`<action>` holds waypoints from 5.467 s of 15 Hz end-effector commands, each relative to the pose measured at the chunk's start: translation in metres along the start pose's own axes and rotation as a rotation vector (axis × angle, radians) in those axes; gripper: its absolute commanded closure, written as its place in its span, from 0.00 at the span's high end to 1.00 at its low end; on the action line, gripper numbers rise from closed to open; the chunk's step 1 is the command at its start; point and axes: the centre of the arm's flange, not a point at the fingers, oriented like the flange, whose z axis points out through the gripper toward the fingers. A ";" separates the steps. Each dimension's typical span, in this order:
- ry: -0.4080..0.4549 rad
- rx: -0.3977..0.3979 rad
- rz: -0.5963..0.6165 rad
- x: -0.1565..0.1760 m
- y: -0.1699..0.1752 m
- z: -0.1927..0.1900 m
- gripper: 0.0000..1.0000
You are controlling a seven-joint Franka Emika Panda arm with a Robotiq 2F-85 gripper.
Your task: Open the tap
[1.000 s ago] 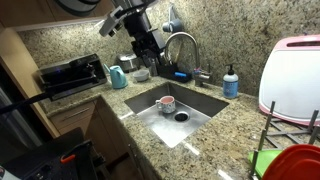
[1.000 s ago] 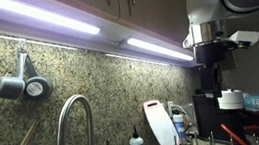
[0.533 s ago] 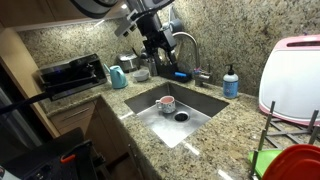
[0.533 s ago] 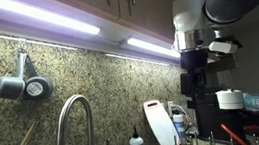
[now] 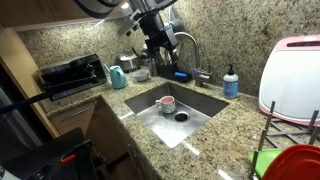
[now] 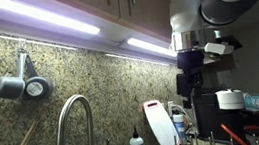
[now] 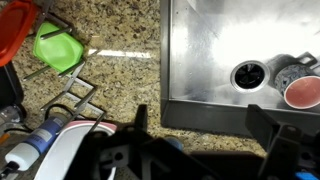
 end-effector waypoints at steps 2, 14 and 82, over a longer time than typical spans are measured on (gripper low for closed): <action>0.068 -0.050 -0.004 0.000 -0.002 0.022 1.00; 0.231 -0.098 -0.098 0.027 -0.026 0.116 1.00; 0.610 -0.129 -0.057 0.230 -0.107 0.197 1.00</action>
